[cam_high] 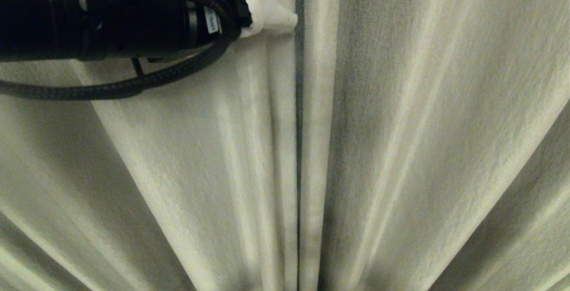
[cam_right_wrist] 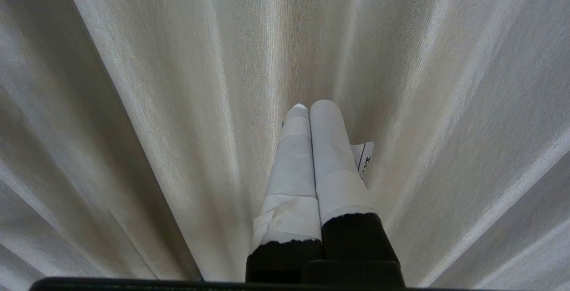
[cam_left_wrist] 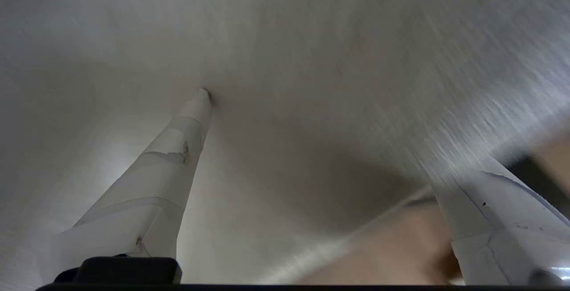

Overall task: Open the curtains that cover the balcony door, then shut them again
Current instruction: Pull the outer curtains open on both sides

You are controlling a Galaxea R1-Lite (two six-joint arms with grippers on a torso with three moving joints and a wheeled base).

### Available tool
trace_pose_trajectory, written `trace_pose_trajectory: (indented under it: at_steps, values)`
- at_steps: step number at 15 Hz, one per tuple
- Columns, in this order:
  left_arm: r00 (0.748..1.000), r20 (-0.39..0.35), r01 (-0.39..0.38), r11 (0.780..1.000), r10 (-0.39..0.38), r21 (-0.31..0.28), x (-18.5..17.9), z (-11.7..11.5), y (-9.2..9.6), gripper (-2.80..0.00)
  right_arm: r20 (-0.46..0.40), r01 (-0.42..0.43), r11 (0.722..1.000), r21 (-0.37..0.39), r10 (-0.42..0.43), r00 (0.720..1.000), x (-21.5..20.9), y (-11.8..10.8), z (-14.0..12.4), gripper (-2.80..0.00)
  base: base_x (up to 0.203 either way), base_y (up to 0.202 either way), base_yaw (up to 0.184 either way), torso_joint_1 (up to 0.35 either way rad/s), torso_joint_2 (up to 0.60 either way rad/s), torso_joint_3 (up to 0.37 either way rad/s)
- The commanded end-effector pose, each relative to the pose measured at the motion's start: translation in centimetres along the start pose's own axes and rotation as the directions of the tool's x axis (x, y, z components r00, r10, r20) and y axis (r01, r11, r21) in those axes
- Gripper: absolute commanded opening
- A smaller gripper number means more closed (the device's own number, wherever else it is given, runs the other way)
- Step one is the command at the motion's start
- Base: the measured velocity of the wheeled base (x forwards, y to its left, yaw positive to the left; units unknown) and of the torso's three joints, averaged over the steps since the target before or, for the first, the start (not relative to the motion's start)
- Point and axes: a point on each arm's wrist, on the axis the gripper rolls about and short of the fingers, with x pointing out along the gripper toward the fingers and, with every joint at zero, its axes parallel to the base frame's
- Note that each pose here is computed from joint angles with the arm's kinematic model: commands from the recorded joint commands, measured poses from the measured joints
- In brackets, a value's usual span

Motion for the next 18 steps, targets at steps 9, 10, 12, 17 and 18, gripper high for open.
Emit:
trace_pose_trajectory:
  at_steps: [9, 10, 12, 17, 18]
  values:
    - [0.982, 0.151, -0.128, 0.989, 0.116, 0.073, 4.6, 3.9, 0.4, 0.00, 0.000, -0.001, 1.000, -0.001, 0.001, 1.000, 0.0, 0.0, 0.0, -2.80, 0.000, 0.000, 0.000, 0.000, 0.00, 0.000]
    - [0.978, 0.166, -0.136, 0.988, 0.123, 0.068, 4.9, 4.2, 0.2, 0.00, 0.000, -0.001, 1.000, -0.001, 0.001, 1.000, 0.0, 0.0, 0.0, -2.80, 0.000, 0.000, 0.000, 0.000, 0.00, 0.000]
    - [0.974, 0.187, -0.139, 0.988, 0.125, 0.064, 5.3, 4.6, 0.0, 0.00, 0.000, -0.002, 1.000, -0.001, 0.002, 1.000, 0.0, 0.0, 0.0, -2.80, 0.000, 0.000, 0.000, 0.000, 0.00, 0.000]
    - [0.967, 0.217, -0.147, 0.987, 0.131, 0.062, 5.9, 4.6, -0.1, 0.00, 0.000, -0.002, 1.000, -0.001, 0.002, 1.000, 0.0, 0.0, 0.0, -2.80, 0.000, 0.000, 0.000, 0.000, 0.00, 0.000]
    - [0.967, 0.218, -0.150, 0.987, 0.133, 0.061, 6.0, 4.6, -0.1, 0.00, 0.000, -0.002, 1.000, -0.001, 0.002, 1.000, 0.0, 0.0, 0.0, -2.80, 0.000, 0.000, 0.000, 0.000, 0.00, 0.000]
